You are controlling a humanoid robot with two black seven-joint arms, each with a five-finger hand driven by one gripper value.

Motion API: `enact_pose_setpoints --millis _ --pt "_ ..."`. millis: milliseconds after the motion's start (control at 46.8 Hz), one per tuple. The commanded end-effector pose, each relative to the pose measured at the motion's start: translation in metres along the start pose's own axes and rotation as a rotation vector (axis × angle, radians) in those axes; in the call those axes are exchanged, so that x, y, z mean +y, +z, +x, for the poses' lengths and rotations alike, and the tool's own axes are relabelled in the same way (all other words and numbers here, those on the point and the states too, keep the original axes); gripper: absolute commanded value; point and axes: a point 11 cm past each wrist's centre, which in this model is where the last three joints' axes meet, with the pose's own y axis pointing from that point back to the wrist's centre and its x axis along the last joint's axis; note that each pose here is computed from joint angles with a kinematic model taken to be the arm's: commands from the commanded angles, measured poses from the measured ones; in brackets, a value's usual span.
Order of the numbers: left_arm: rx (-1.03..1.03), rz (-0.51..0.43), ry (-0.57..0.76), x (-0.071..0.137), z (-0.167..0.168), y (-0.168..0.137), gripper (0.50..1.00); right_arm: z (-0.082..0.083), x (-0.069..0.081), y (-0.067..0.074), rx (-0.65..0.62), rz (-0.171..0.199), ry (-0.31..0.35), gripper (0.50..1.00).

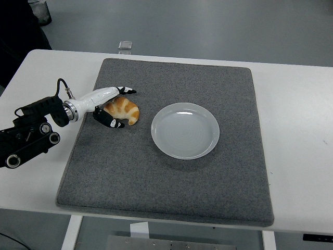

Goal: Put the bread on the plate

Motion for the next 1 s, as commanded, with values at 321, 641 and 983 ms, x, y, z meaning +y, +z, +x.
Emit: enact_pose_setpoints --millis 321,641,983 --pt "-0.006 -0.028 -0.012 0.0 -0.001 0.009 0.872 0.0 0.0 0.0 0.0 0.0 0.0 0.952" --pt "-0.011 -0.061 -0.027 0.004 -0.002 0.019 0.739 0.0 0.0 0.0 0.0 0.0 0.0 0.952" --pt "-0.039 -0.05 -0.067 0.011 0.011 0.013 0.5 0.0 0.0 0.0 0.0 -0.001 0.0 0.952"
